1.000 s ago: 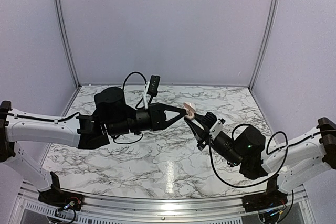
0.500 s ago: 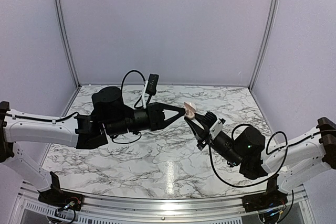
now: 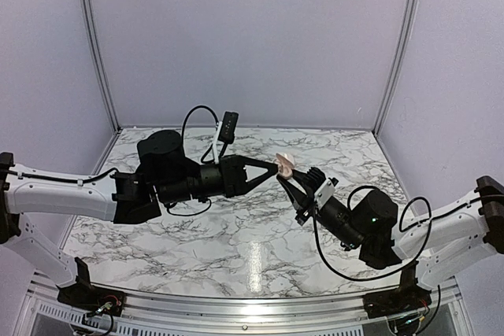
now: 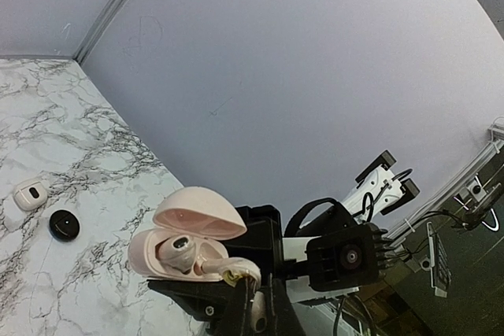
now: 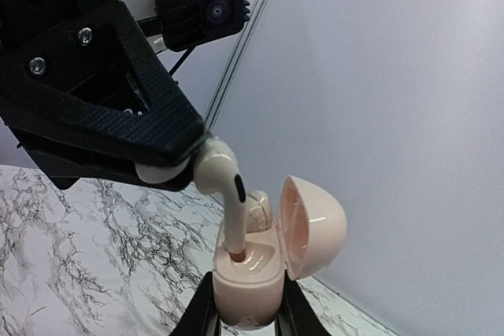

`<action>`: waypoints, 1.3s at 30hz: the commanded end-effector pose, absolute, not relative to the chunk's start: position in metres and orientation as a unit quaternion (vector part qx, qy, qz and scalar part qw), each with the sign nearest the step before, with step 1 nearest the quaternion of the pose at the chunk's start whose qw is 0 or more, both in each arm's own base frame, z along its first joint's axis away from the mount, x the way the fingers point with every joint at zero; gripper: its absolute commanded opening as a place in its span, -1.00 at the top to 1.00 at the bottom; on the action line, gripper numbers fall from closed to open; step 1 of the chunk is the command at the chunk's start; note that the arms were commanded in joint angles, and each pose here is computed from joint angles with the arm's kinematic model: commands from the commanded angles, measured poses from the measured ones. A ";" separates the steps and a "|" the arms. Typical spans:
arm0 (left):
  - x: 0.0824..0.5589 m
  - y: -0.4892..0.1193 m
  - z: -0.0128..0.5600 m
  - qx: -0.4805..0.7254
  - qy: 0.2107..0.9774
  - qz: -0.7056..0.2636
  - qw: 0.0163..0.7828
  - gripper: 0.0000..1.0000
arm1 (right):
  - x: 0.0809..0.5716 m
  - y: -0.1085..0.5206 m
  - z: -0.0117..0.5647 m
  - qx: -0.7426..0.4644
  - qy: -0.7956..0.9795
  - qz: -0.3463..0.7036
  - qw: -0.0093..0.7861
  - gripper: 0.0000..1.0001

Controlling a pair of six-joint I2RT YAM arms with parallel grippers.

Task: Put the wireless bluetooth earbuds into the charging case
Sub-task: Insert the right earbud into the right side groove of the charging case.

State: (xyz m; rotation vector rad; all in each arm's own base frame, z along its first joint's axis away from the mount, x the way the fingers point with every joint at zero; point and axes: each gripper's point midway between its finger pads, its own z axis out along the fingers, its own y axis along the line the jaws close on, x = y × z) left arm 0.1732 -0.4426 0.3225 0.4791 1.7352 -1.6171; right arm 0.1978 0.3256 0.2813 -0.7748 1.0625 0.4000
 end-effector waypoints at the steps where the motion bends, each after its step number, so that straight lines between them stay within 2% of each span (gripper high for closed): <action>1: 0.176 -0.439 0.325 0.185 0.670 -0.617 0.368 1.00 | 0.194 0.326 0.305 -0.337 0.473 0.202 0.788 1.00; 22: 0.191 -0.451 0.295 0.176 0.726 -0.563 0.352 1.00 | 0.193 0.327 0.310 -0.345 0.467 0.194 0.791 1.00; 39: 0.210 -0.449 0.243 0.223 0.807 -0.409 0.362 1.00 | 0.178 0.317 0.332 -0.318 0.453 0.262 0.791 1.00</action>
